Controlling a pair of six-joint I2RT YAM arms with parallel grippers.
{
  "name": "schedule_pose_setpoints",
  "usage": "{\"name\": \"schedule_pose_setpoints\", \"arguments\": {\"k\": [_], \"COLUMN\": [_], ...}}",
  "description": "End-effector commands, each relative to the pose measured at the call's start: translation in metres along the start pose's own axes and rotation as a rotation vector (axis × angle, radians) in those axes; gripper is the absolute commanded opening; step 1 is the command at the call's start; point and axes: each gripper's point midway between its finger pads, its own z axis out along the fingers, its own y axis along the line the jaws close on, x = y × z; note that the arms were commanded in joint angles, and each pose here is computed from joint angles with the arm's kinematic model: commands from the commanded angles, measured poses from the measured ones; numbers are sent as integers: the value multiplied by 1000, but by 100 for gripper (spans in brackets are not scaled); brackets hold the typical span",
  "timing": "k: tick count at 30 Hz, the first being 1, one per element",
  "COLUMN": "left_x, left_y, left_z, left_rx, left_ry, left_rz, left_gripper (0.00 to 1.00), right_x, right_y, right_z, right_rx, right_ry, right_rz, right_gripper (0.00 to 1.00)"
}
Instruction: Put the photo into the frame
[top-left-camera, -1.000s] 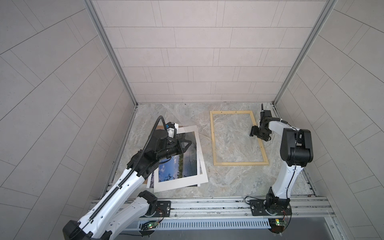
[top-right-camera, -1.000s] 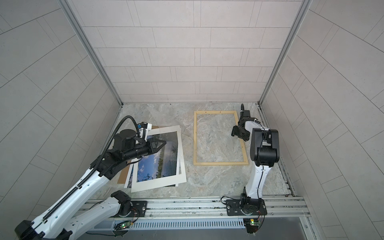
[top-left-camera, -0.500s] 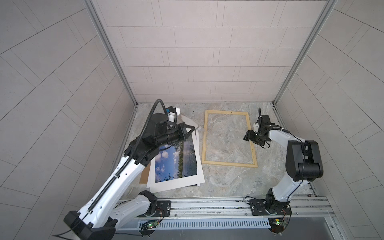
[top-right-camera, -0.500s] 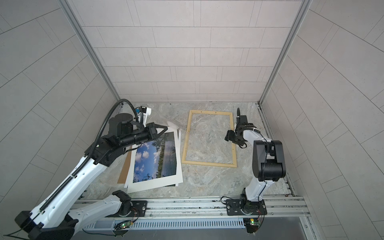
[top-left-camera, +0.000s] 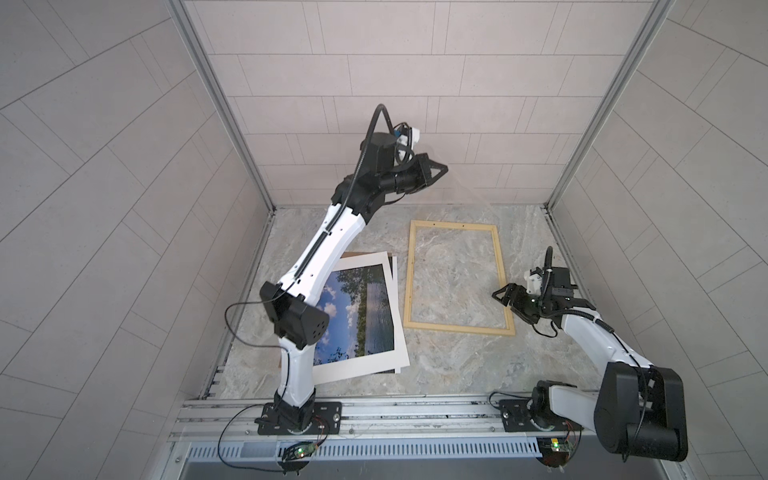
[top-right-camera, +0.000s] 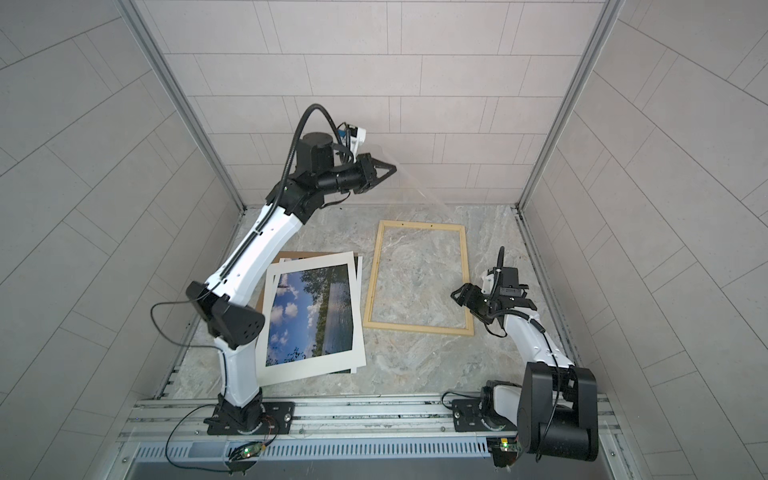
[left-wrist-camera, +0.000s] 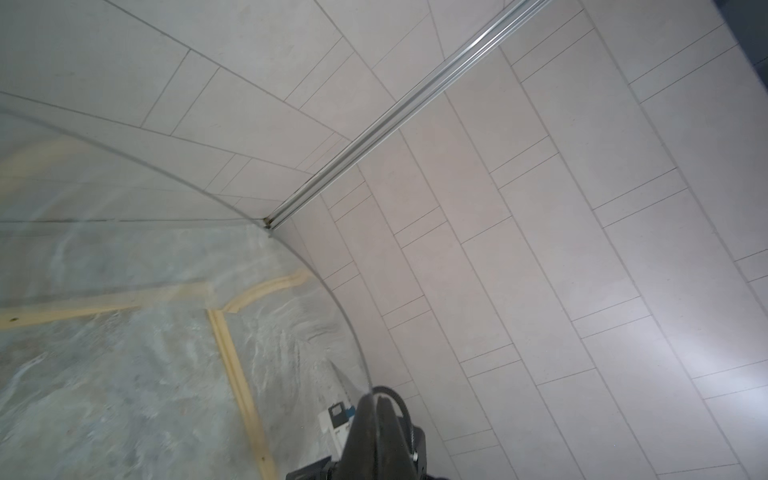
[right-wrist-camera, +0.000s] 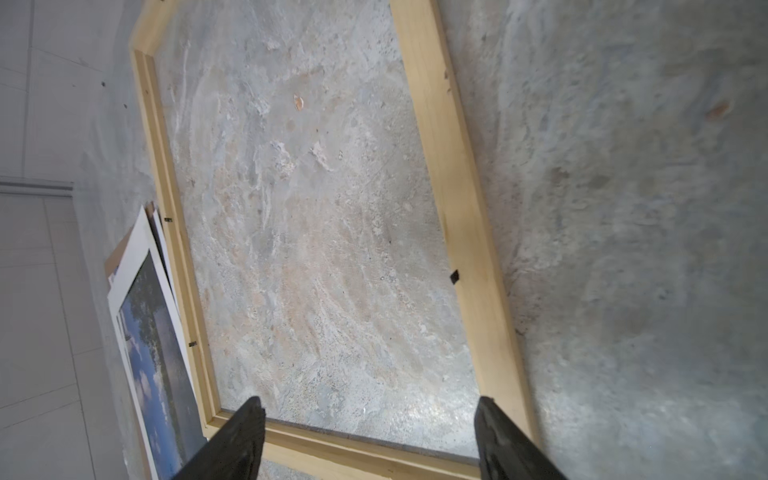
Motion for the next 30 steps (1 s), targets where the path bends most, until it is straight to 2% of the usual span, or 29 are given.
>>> {"name": "schedule_pose_setpoints", "arguments": {"k": [1, 4, 12, 17, 23, 27, 30], "left_x": [-6, 17, 156, 213, 231, 219, 203], "left_y": [-59, -17, 143, 195, 230, 219, 209], "left_z": [0, 11, 28, 38, 25, 26, 23], "left_rx": [242, 180, -78, -124, -212, -130, -91], "left_ry": [11, 11, 97, 115, 58, 2, -31], "left_rz": [36, -22, -243, -390, -502, -610, -634], "left_gripper": [0, 0, 0, 0, 0, 0, 0], "right_x": [-21, -33, -20, -12, -9, -12, -13], "right_y": [-16, -36, -44, -48, -47, -44, -44], "right_z": [-19, -35, -23, -15, -10, -11, -17], "right_rx": [-12, -39, -152, -164, -182, -190, -173], "right_ry": [-143, -220, -199, -182, -137, -130, -148], "right_rz": [79, 191, 344, 354, 369, 373, 340], "right_gripper": [76, 74, 75, 76, 77, 77, 77]}}
